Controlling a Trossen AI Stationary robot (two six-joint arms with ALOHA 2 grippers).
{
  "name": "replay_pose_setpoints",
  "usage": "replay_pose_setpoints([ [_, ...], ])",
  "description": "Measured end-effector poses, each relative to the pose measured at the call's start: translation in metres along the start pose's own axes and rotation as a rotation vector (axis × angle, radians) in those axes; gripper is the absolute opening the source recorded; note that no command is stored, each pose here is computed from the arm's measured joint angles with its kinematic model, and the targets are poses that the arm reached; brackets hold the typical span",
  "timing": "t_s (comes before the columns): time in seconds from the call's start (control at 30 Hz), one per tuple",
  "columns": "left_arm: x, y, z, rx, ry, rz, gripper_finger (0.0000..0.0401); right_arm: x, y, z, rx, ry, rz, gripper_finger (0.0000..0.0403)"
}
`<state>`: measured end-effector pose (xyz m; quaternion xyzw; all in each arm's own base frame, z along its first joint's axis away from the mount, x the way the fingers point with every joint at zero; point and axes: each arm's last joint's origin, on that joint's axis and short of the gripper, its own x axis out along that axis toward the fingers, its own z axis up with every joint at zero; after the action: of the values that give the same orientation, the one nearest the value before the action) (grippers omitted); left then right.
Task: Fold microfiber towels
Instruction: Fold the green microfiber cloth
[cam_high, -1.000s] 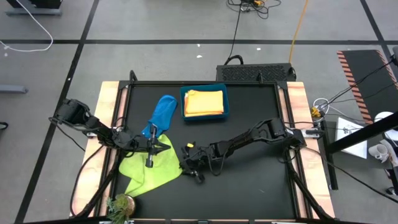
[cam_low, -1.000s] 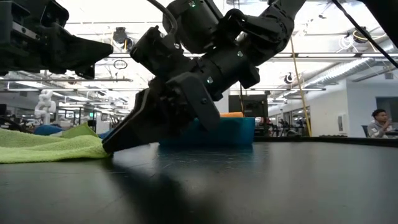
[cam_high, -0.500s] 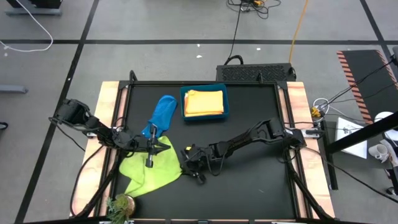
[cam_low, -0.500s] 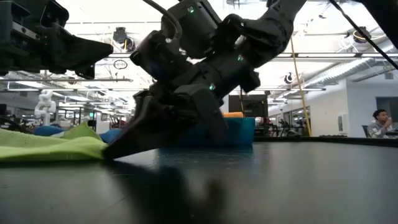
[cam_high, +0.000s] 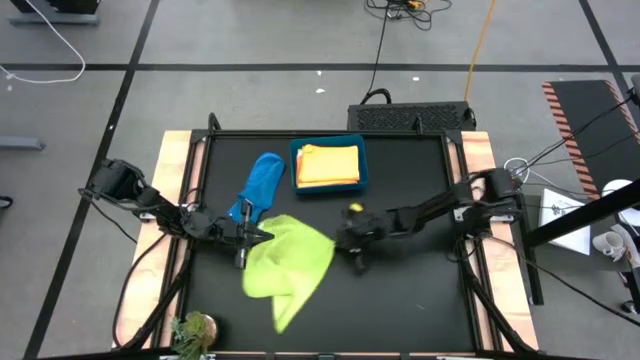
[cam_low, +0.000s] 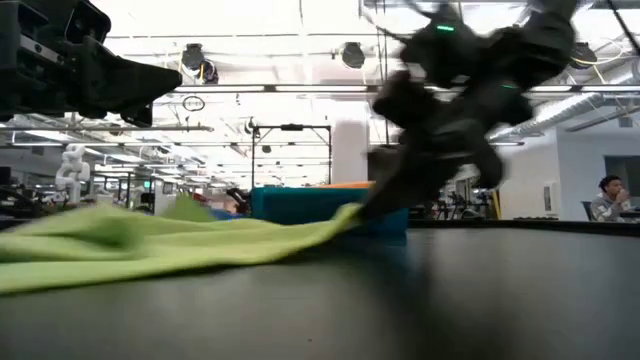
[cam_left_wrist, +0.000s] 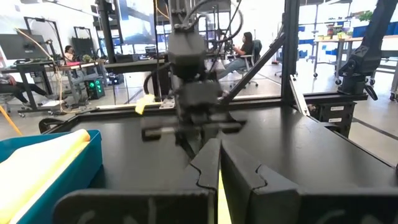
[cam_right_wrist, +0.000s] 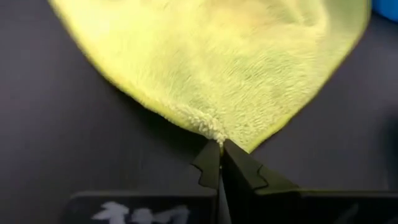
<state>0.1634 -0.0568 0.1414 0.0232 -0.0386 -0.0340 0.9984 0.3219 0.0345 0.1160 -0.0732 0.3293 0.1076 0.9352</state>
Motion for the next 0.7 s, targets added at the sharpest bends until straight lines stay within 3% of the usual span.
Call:
replay_pose_setpoints([
  [0.23,0.0,0.0,0.0,0.0,0.0,0.0,0.0017,-0.071,0.015,-0.064,0.17,-0.17,-0.075,0.0],
  [0.43,0.002,-0.001,0.002,-0.005,-0.015,0.001,0.0017,-0.108,0.025,-0.104,0.27,-0.266,-0.131,0.0],
  [0.57,0.002,-0.001,0.002,-0.004,-0.014,0.002,0.0017,-0.117,0.027,-0.101,0.296,-0.363,-0.136,0.0],
  [0.7,0.002,0.0,0.002,-0.025,-0.014,0.031,0.0017,-0.117,0.028,-0.102,0.294,-0.355,-0.132,0.0],
])
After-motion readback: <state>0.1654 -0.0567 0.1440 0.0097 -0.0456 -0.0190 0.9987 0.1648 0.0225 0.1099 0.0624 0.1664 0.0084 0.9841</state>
